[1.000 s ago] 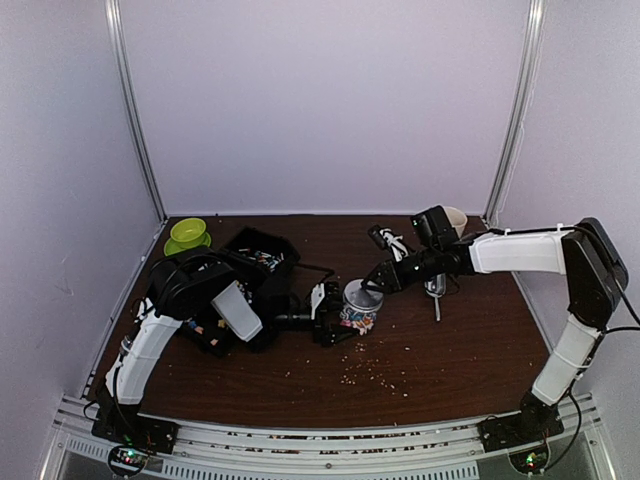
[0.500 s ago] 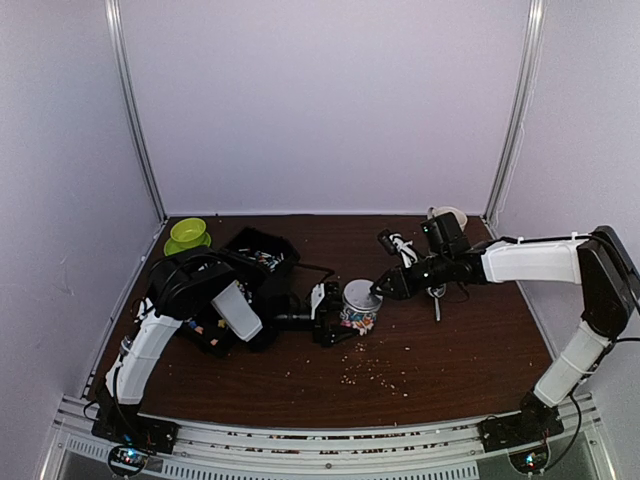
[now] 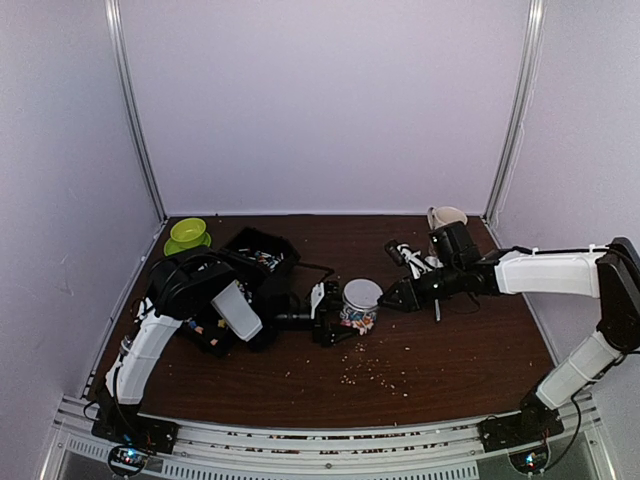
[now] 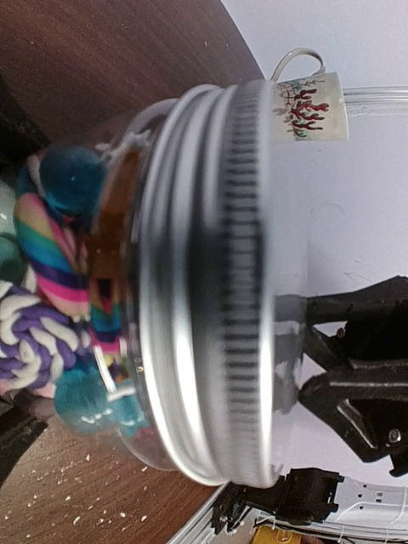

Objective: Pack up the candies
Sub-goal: Screw the box lid onto the packing bottle.

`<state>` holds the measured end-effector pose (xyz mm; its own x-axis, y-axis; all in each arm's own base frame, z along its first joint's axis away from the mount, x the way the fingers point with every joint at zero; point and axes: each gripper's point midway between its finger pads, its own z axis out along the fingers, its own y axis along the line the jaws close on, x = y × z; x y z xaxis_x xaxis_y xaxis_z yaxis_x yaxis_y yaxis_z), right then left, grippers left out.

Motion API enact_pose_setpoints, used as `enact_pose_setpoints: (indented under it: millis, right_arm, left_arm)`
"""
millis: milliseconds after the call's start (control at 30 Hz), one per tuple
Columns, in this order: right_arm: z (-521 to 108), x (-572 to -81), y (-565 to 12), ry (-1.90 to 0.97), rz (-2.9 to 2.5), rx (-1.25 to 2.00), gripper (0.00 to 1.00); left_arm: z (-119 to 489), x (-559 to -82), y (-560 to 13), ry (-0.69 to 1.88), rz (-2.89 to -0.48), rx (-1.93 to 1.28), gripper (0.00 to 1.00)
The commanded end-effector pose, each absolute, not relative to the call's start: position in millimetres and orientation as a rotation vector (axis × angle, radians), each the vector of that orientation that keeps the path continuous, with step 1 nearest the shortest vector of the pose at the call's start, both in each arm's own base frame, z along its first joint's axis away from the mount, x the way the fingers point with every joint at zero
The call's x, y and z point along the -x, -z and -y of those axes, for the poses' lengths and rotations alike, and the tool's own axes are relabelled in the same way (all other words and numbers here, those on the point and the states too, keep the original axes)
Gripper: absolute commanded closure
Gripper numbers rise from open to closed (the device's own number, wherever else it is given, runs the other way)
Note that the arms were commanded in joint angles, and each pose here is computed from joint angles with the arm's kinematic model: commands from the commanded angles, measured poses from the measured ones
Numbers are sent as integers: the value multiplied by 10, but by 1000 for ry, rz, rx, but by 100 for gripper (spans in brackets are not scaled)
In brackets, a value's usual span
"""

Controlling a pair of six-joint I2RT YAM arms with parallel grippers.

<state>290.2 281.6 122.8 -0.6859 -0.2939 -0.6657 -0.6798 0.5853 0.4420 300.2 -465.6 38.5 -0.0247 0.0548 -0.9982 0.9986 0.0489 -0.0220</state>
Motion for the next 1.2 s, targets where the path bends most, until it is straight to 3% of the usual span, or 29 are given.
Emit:
enact_pose_setpoints:
  millis: [0,367,700,1167]
  right_arm:
    - [-2771,-2852,-1344,-915,-2270,789,64]
    - [-2896,-3255,-1800,-884,-2176,779,50]
    - [-3293,-3575,-1628,-1022,-2196,839,57]
    - [-3318,-3498,-1451,-1066,-2232,869,66]
  left_arm:
    - [4535,-3103,-56,1184,-1441,-1161,20]
    - [4528,-3090,-63,1186,-1435,-1165,20]
    - [4533,-3085,-60,1190,-1434,-1169,20]
    - [4546,-3091,-50,1194,-1436,-1173,20]
